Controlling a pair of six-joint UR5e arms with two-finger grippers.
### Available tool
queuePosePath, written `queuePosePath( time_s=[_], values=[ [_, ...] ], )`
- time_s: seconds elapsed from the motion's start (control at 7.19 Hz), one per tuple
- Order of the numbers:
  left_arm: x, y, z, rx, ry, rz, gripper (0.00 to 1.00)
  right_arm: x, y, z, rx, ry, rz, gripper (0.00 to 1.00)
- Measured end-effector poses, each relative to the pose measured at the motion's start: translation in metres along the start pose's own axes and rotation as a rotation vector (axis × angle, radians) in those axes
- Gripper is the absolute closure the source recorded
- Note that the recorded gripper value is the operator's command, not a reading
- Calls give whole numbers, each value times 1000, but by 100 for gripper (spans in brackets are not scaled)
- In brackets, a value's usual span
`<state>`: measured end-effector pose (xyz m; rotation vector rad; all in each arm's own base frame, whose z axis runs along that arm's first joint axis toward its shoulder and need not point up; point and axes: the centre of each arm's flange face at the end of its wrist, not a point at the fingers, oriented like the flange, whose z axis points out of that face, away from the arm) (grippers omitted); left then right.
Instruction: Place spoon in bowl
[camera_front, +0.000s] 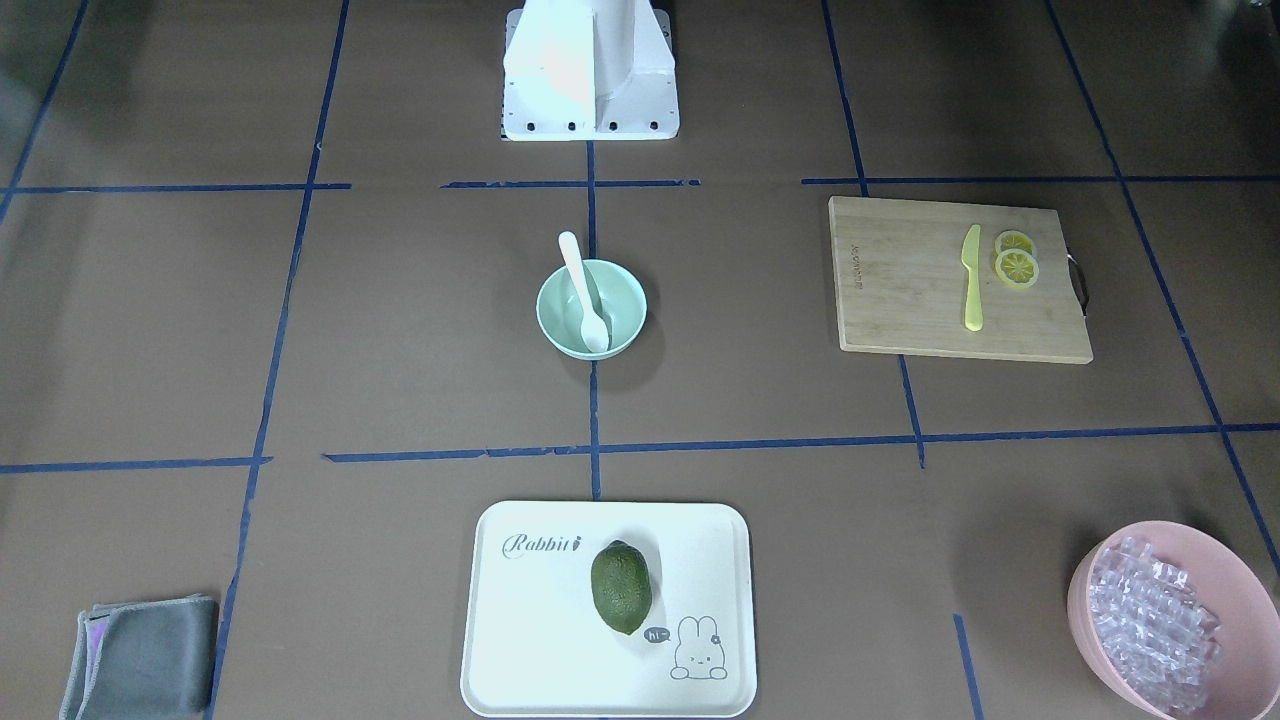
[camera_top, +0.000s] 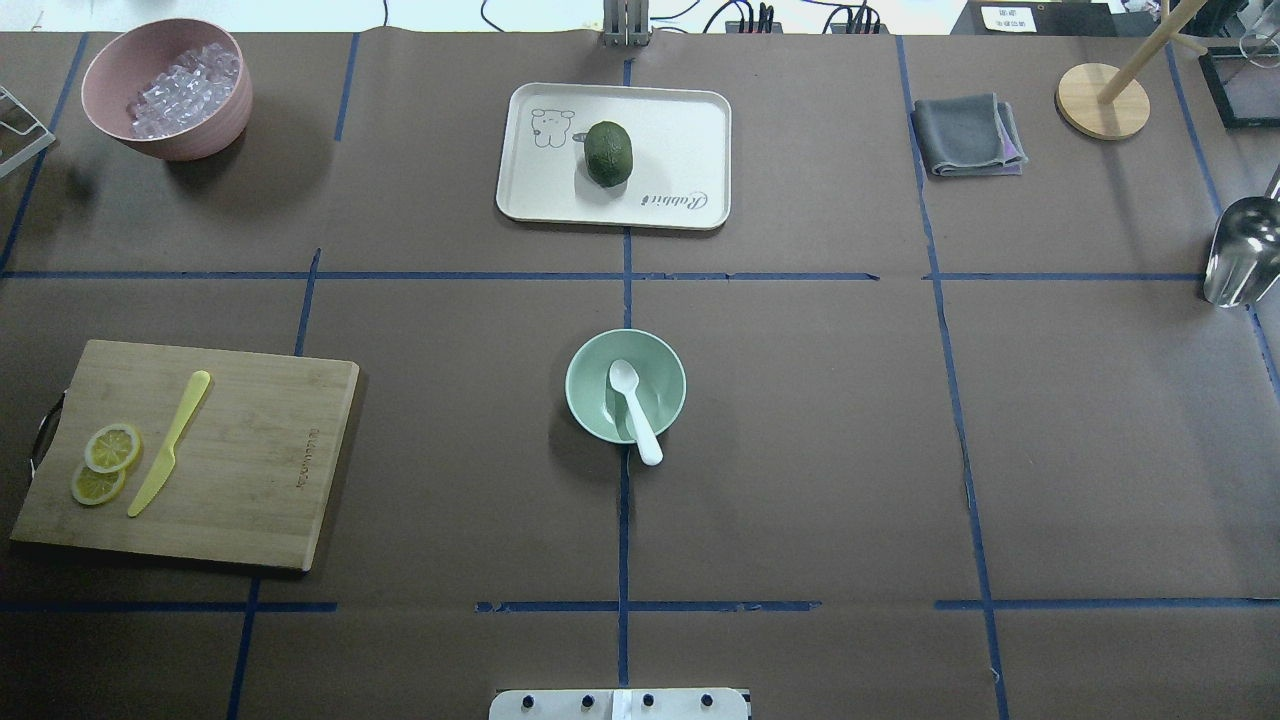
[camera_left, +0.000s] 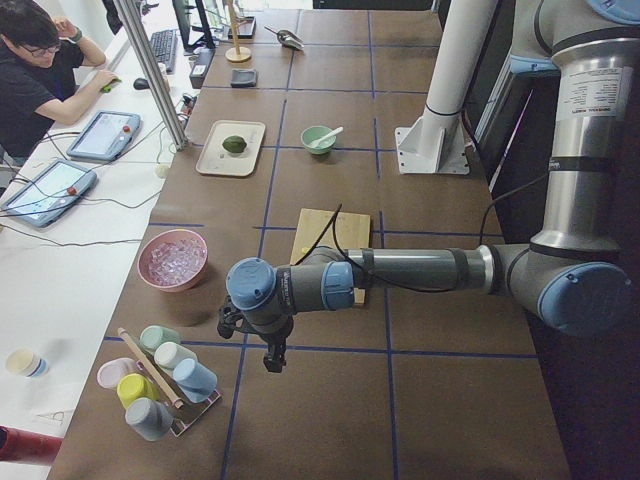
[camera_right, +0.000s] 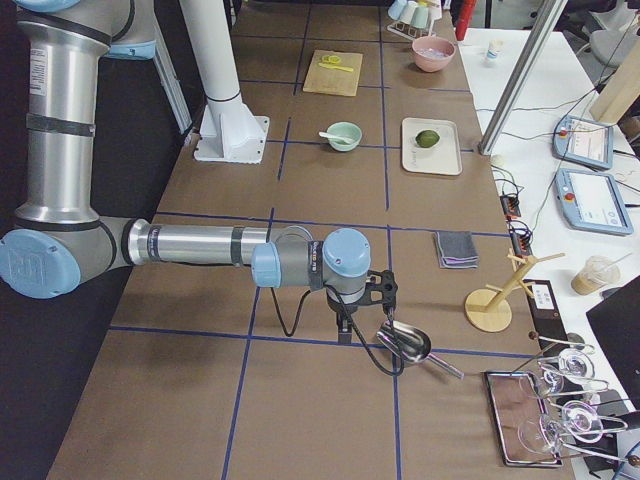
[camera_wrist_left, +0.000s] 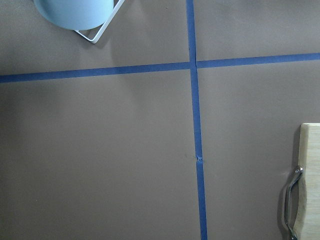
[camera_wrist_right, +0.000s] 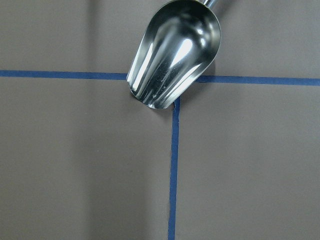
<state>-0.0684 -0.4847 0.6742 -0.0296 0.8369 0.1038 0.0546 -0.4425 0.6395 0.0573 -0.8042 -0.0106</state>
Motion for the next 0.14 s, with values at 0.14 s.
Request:
queuePosePath(
  time_s=[0.14],
  values=[
    [0, 0, 0, 0, 0, 0, 0, 0, 0, 0, 1, 0, 0, 0]
  ],
)
